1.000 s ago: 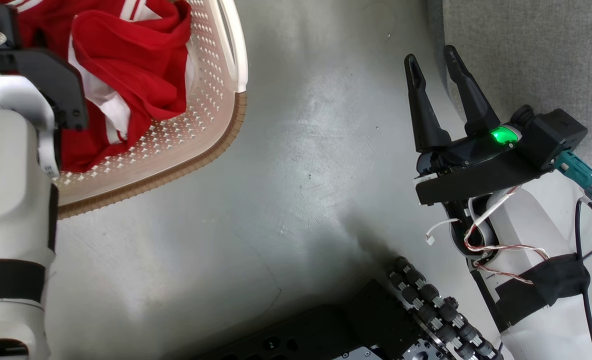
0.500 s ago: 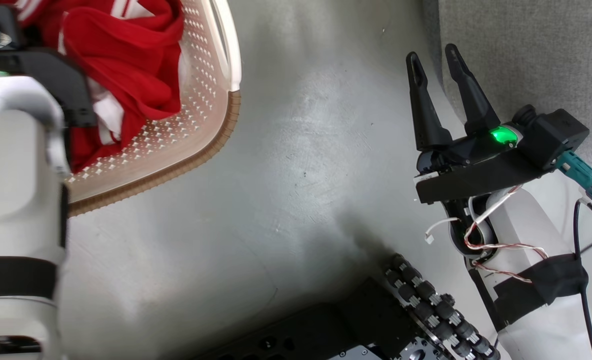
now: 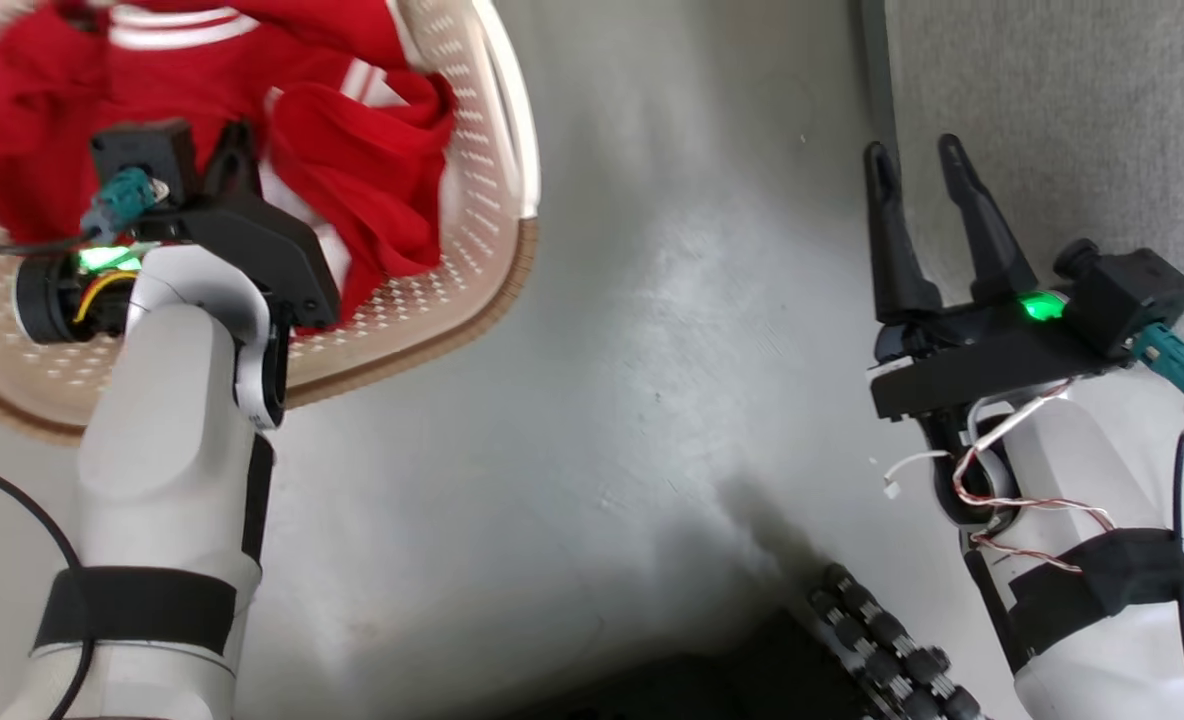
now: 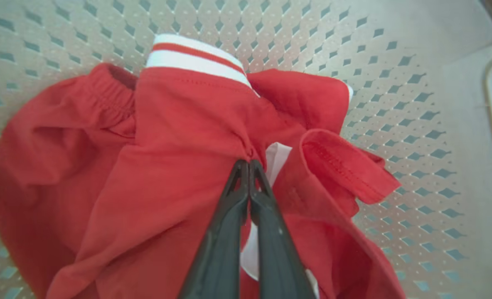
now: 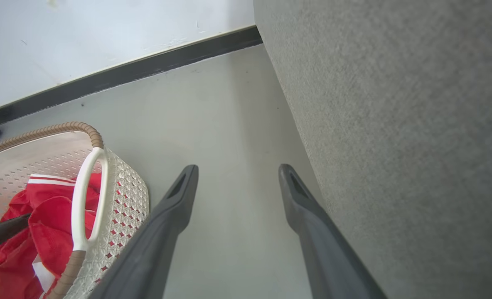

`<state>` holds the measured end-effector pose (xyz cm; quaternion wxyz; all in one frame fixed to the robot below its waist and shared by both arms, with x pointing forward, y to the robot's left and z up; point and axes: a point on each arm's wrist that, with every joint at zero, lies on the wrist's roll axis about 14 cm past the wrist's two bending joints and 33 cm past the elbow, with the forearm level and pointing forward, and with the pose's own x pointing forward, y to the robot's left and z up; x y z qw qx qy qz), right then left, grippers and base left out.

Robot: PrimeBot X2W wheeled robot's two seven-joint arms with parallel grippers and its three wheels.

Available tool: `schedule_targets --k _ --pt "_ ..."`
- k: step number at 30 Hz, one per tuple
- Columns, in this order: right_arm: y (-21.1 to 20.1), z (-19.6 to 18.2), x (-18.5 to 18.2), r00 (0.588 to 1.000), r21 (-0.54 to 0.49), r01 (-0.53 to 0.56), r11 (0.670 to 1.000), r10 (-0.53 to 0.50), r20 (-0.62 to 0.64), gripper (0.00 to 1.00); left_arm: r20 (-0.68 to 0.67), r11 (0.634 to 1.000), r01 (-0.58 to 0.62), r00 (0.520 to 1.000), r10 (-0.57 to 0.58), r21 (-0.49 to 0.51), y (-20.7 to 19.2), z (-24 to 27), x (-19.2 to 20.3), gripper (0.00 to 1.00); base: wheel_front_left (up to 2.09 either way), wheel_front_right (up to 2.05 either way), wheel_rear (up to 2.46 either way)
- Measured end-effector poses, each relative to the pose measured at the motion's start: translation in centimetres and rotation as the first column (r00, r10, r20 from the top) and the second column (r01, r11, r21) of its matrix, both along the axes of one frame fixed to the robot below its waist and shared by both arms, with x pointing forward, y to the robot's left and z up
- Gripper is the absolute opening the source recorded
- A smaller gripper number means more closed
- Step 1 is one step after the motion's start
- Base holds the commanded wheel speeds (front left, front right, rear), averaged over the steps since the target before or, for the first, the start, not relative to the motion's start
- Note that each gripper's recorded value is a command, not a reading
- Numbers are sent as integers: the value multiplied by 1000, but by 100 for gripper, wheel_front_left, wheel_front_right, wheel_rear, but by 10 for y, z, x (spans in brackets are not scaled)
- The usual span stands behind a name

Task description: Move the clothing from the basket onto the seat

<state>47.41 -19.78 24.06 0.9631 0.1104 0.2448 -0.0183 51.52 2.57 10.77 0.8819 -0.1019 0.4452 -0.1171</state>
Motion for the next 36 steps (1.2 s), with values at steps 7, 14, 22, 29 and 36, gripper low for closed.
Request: schedule_targets --k 7,14,22,29,36 --pt "2 24 9 998 -1 -5 1000 5 56 100 93 997 -75 993 77 -28 23 43 7 0 0 0 0" --pt "11 46 4 996 10 -21 1000 20 85 100 189 988 -142 971 150 -53 50 92 4 0 0 0 0" --pt "26 74 3 988 13 -71 997 69 138 100 260 981 -184 946 193 -58 77 137 -11 0 0 0 0" --pt "38 99 1 976 7 -115 993 112 185 100 340 974 -205 913 226 -99 92 183 -21 0 0 0 0" --pt "63 133 1 947 -14 -194 981 191 258 100 431 967 -169 870 238 -193 80 238 -32 0 0 0 0"
